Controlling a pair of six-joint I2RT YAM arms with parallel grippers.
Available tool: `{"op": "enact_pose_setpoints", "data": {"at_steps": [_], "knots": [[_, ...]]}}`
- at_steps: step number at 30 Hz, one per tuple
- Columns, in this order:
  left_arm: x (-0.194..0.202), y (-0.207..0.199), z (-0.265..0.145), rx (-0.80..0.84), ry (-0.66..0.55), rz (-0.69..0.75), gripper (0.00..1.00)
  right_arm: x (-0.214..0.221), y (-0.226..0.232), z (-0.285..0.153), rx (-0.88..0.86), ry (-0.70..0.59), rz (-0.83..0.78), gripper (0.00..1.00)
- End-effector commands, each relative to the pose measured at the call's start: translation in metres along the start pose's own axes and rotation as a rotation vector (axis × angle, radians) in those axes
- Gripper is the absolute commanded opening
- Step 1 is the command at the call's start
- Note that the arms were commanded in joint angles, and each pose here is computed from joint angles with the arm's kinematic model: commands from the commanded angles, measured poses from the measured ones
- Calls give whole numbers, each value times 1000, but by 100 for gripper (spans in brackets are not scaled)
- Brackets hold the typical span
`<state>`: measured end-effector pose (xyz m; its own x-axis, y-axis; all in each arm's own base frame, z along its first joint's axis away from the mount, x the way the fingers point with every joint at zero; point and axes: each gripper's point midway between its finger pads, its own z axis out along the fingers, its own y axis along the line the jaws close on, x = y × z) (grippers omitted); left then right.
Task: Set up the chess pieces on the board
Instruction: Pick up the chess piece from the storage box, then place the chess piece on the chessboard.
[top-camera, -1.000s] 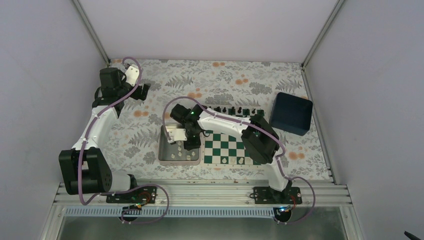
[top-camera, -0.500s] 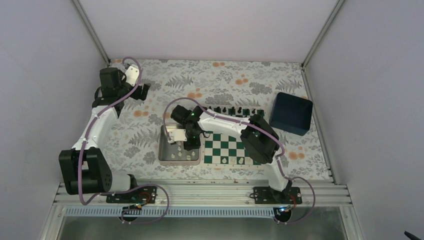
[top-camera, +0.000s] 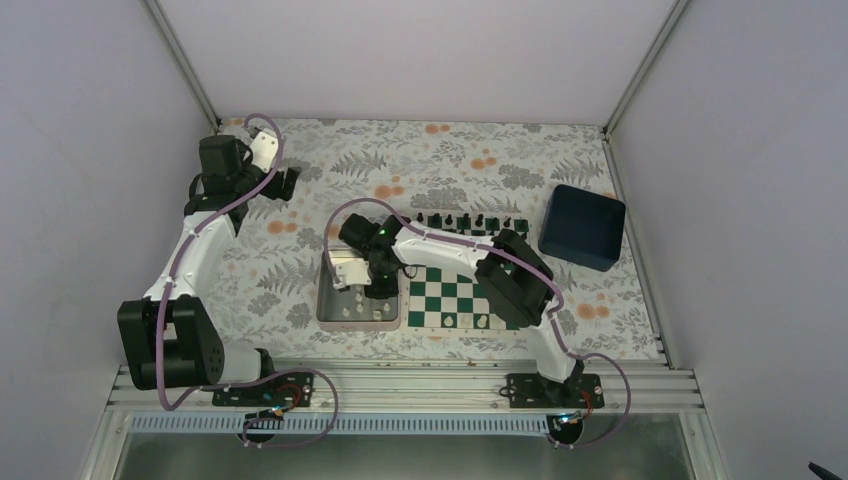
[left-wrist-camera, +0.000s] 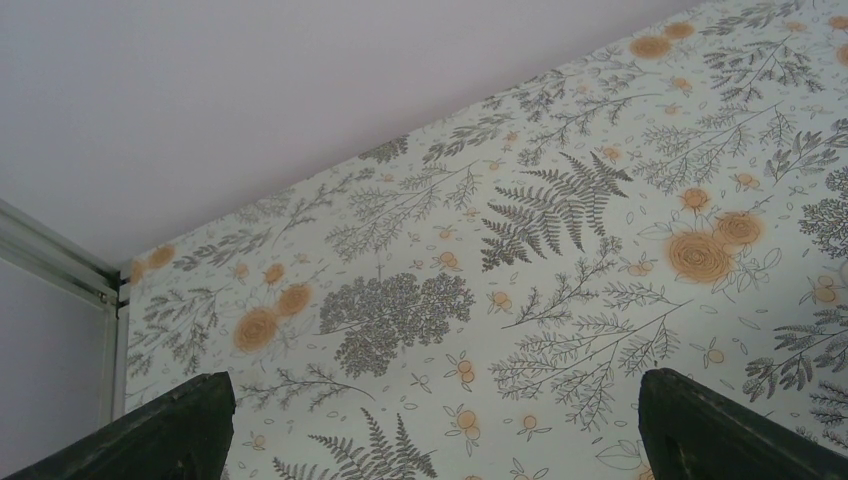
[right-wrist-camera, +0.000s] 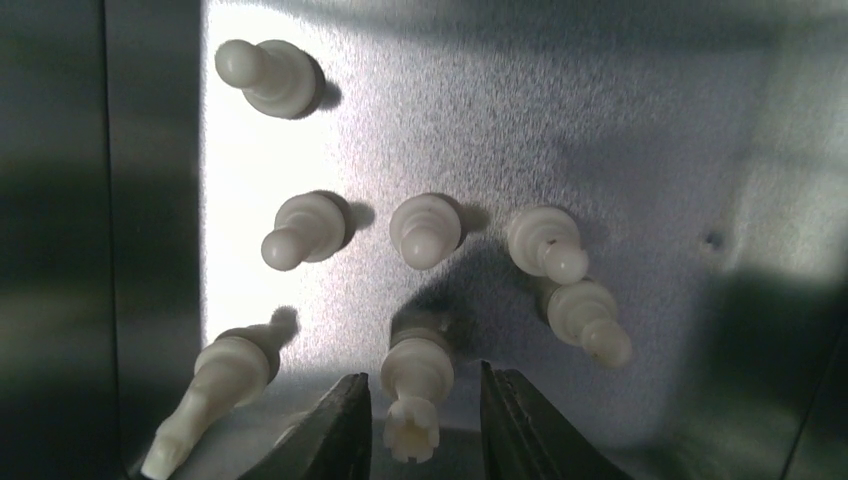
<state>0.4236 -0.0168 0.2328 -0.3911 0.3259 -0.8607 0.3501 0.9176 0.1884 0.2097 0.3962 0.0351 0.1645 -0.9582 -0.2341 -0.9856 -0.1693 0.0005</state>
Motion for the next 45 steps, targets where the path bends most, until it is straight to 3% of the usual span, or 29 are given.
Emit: {"op": "enact_pose_setpoints", "data": {"at_steps": [1, 10, 18, 26, 33, 45], "knots": [[-13, -1, -7, -5, -48, 23, 100, -8, 4, 7, -9, -20, -2, 28], [-14, -1, -7, -4, -50, 24, 100, -11, 0, -13, 23, -26, -1, 10], [-14, 0, -7, -7, -49, 24, 100, -14, -1, -80, 98, -101, 9, 8], [-16, 0, -9, -11, -52, 24, 100, 24, 22, -123, 108, -109, 29, 8], [-15, 1, -8, -11, -47, 20, 100, 69, 56, -95, 62, -71, 35, 9], [-15, 3, -8, -21, -41, 17, 100, 83, 79, -32, -76, -69, 40, 9]]}}
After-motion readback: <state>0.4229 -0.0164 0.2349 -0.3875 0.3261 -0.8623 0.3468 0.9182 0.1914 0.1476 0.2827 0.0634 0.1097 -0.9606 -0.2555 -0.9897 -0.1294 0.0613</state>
